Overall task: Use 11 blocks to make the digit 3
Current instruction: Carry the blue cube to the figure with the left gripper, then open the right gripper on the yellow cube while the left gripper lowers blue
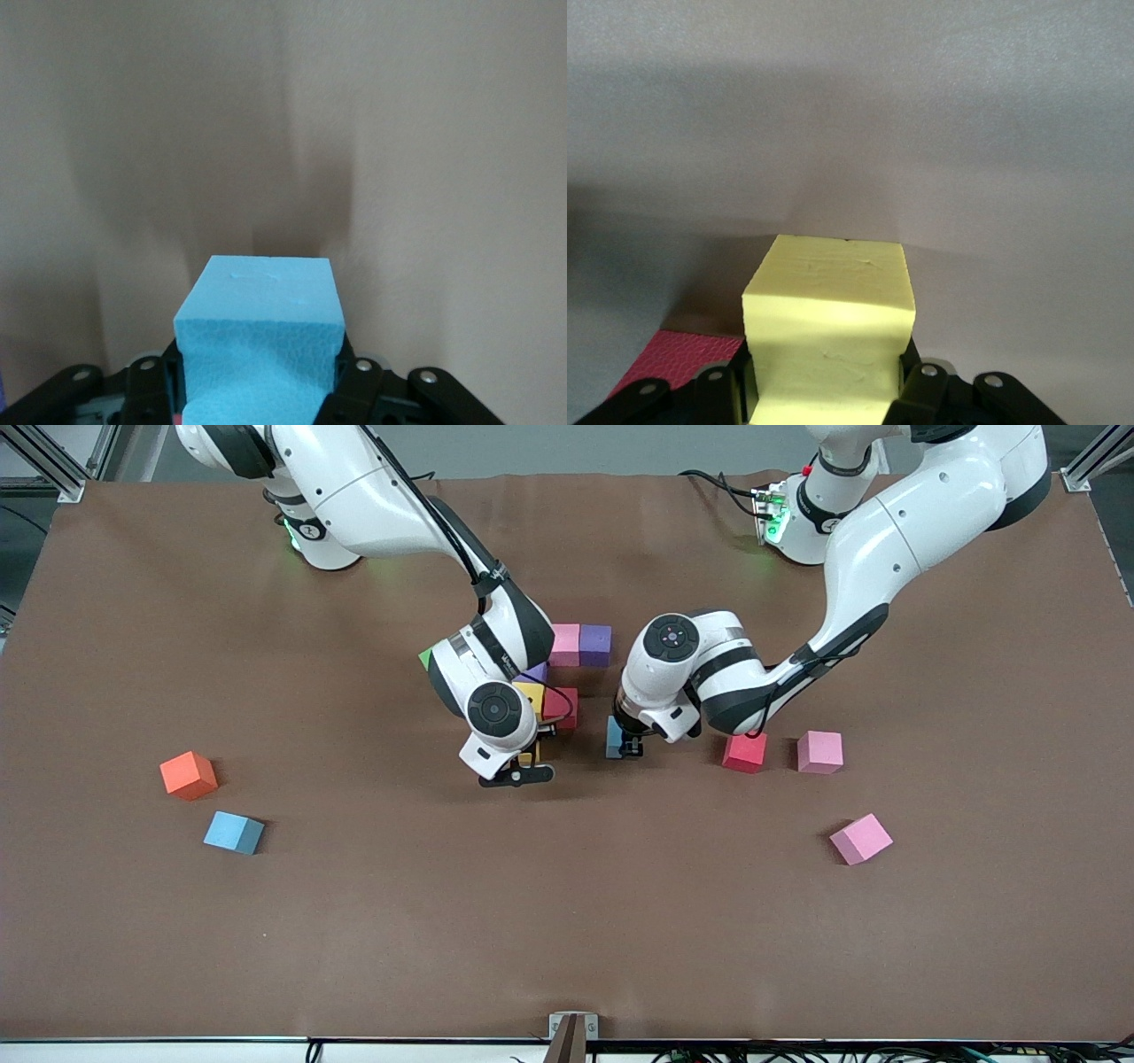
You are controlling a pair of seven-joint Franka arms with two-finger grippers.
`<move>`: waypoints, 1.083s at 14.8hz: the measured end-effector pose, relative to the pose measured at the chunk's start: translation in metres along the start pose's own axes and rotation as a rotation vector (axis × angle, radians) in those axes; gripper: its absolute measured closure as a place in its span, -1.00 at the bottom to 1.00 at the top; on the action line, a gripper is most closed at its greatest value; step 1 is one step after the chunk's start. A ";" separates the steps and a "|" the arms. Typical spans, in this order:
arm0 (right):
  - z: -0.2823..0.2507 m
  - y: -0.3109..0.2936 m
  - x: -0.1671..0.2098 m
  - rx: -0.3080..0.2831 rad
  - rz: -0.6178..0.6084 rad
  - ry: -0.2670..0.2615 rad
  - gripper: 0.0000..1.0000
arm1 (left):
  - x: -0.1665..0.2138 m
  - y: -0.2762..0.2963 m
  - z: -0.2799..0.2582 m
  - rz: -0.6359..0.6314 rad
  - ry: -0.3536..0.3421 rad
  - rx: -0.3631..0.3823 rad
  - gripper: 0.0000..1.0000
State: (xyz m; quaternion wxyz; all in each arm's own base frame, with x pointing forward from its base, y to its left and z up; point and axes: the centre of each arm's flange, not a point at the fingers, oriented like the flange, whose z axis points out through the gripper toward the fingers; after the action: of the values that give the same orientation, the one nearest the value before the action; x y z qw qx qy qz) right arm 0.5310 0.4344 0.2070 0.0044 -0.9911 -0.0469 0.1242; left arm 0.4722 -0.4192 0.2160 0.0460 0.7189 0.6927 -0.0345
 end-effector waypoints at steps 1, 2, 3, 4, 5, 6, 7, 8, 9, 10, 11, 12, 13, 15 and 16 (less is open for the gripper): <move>0.000 0.000 0.000 0.000 0.000 0.000 -0.21 | -0.005 -0.004 0.000 0.002 -0.001 0.001 -0.18; 0.000 0.000 0.000 0.000 0.000 0.000 -0.21 | -0.009 -0.008 0.001 0.008 -0.002 0.002 -0.18; 0.000 0.000 0.000 0.000 0.001 0.000 -0.21 | -0.013 -0.011 0.001 0.015 -0.002 0.003 -0.18; 0.000 0.000 0.000 0.000 0.002 0.000 -0.21 | -0.016 -0.014 0.001 0.018 -0.002 0.003 -0.18; 0.000 0.000 0.000 0.000 0.003 0.000 -0.21 | -0.020 -0.017 0.002 0.022 -0.003 0.004 -0.18; 0.000 0.000 0.000 0.000 0.004 0.000 -0.21 | -0.024 -0.020 0.002 0.026 -0.004 0.005 -0.18; 0.000 0.000 0.000 0.000 0.004 0.000 -0.21 | -0.027 -0.024 0.003 0.029 -0.003 0.006 -0.18; 0.000 0.000 0.000 0.000 0.004 0.000 -0.21 | -0.030 -0.026 0.003 0.030 -0.003 0.007 -0.18; 0.000 0.000 0.000 0.000 0.004 0.000 -0.21 | -0.032 -0.029 0.004 0.033 -0.003 0.009 -0.18; 0.000 0.000 0.000 0.000 0.006 0.000 -0.21 | -0.035 -0.032 0.006 0.036 -0.001 0.011 -0.18; 0.000 0.000 0.000 0.001 0.012 -0.001 -0.21 | -0.037 -0.035 0.007 0.038 0.001 0.012 -0.18; 0.000 0.000 0.000 0.001 0.016 -0.001 -0.21 | -0.039 -0.037 0.008 0.041 0.003 0.013 -0.18; 0.000 0.000 0.000 0.001 0.018 -0.001 -0.21 | -0.040 -0.038 0.009 0.041 0.004 0.013 -0.18; 0.000 0.000 0.000 0.001 0.019 -0.001 -0.21 | -0.043 -0.042 0.011 0.046 0.006 0.015 -0.18; 0.000 -0.001 0.000 0.001 0.021 -0.001 -0.21 | -0.043 -0.043 0.012 0.048 0.010 0.015 -0.18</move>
State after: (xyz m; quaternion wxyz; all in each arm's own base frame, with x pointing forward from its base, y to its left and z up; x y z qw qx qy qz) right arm 0.5305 0.4348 0.2070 0.0037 -0.9915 -0.0365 0.1248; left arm 0.4282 -0.4623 0.2080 0.0380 0.7357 0.6753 -0.0352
